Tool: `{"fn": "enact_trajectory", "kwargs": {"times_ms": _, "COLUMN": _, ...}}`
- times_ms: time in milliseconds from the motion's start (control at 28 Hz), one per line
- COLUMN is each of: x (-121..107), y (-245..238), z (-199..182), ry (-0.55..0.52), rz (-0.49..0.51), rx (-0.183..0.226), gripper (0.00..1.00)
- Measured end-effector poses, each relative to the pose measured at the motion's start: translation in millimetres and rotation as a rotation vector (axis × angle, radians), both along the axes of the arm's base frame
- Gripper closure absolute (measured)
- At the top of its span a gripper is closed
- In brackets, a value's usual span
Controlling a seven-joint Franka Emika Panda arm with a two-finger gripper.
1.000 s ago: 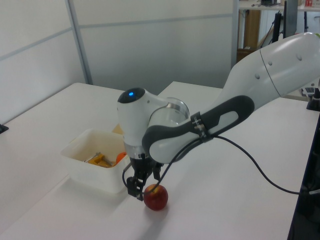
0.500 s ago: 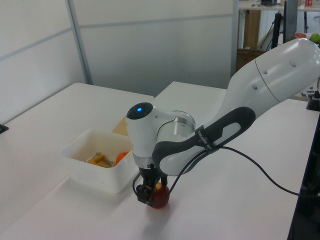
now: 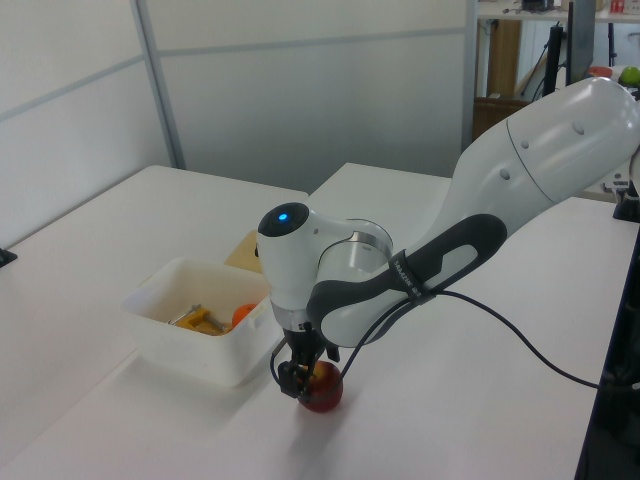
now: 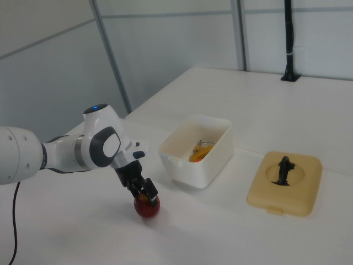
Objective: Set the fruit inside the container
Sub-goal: 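Close the gripper around the red apple and lift it, then carry the apple over the container and lower it inside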
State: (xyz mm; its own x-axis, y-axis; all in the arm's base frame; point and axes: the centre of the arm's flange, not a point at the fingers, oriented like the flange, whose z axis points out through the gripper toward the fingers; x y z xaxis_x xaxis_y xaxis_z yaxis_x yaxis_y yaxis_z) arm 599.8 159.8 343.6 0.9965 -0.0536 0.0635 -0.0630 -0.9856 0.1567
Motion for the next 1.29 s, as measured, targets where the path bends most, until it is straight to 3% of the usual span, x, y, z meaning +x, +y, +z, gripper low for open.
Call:
{"fn": "enact_trajectory", "kwargs": {"times_ms": 143, "x": 3, "y": 0, "z": -5, "ry": -0.018, "rz": 0.01, "rx": 0.0, "gripper": 0.0}}
{"fn": "enact_trajectory", "kwargs": {"times_ms": 321, "x": 4, "y": 1, "z": -8, "ry": -0.027, "rz": 0.014, "rx": 0.003, "gripper": 0.12}}
{"fn": "enact_trajectory", "kwargs": {"times_ms": 571, "x": 12, "y": 1, "z": 11, "ry": -0.078, "rz": 0.009, "rx": 0.02, "gripper": 0.12}}
{"fn": "enact_trajectory", "kwargs": {"times_ms": 679, "x": 20, "y": -2, "z": 43, "ry": -0.131, "rz": -0.02, "rx": 0.056, "gripper": 0.12}}
{"fn": "enact_trajectory", "kwargs": {"times_ms": 893, "x": 41, "y": -18, "z": 117, "ry": -0.25, "rz": -0.121, "rx": 0.171, "gripper": 0.12}}
{"fn": "enact_trajectory", "kwargs": {"times_ms": 1071, "x": 57, "y": -36, "z": 147, "ry": -0.32, "rz": -0.228, "rx": 0.201, "gripper": 0.12}}
{"fn": "enact_trajectory", "kwargs": {"times_ms": 1286, "x": 83, "y": -49, "z": 149, "ry": -0.397, "rz": -0.333, "rx": 0.229, "gripper": 0.12}}
